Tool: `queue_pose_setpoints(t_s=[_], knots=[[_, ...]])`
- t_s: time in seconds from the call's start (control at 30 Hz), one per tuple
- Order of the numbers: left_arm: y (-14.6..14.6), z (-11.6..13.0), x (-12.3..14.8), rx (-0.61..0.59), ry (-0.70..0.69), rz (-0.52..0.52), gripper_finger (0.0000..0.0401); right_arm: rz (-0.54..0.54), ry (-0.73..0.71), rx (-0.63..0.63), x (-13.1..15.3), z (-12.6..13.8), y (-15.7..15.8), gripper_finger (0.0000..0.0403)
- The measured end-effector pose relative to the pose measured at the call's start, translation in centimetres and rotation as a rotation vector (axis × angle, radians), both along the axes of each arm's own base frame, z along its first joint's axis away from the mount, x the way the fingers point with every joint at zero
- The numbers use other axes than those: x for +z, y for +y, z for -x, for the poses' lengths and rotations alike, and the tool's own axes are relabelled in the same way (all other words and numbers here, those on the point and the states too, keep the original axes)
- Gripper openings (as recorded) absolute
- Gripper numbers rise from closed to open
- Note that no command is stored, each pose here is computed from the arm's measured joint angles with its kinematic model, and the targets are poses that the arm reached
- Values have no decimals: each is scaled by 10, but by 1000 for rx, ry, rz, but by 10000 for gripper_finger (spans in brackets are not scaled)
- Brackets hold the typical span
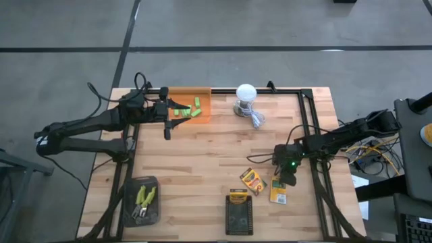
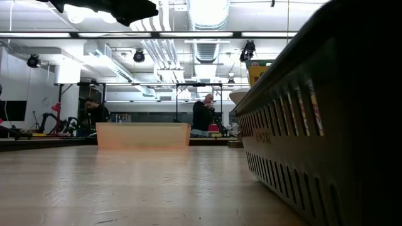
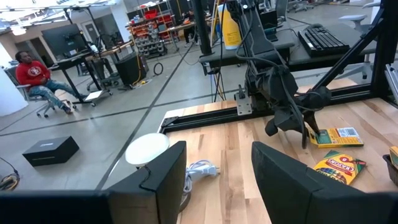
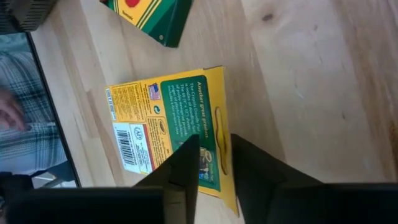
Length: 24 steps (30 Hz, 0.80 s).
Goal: Pick & Place School Supplies
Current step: Put the crayon box into the right black bin
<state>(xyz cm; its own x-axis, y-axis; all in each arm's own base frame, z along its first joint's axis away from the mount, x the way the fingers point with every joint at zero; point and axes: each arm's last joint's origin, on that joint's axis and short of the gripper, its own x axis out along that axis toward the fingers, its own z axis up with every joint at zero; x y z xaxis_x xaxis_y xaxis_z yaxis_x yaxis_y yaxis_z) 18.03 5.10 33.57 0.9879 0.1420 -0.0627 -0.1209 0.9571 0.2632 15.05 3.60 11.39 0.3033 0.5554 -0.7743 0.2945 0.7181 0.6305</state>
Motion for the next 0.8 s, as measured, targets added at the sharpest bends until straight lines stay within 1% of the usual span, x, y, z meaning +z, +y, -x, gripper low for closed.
queue_pose_setpoints(t_s=[0.23, 0.3, 0.8], knots=[[0, 0, 0, 0, 0, 0, 188, 4, -4, 2, 0, 0, 0, 24], [0, 0, 0, 0, 0, 0, 188, 6, -8, 3, 0, 0, 0, 12], [0, 0, 0, 0, 0, 0, 188, 7, -21, -2, 2, -2, 0, 8]])
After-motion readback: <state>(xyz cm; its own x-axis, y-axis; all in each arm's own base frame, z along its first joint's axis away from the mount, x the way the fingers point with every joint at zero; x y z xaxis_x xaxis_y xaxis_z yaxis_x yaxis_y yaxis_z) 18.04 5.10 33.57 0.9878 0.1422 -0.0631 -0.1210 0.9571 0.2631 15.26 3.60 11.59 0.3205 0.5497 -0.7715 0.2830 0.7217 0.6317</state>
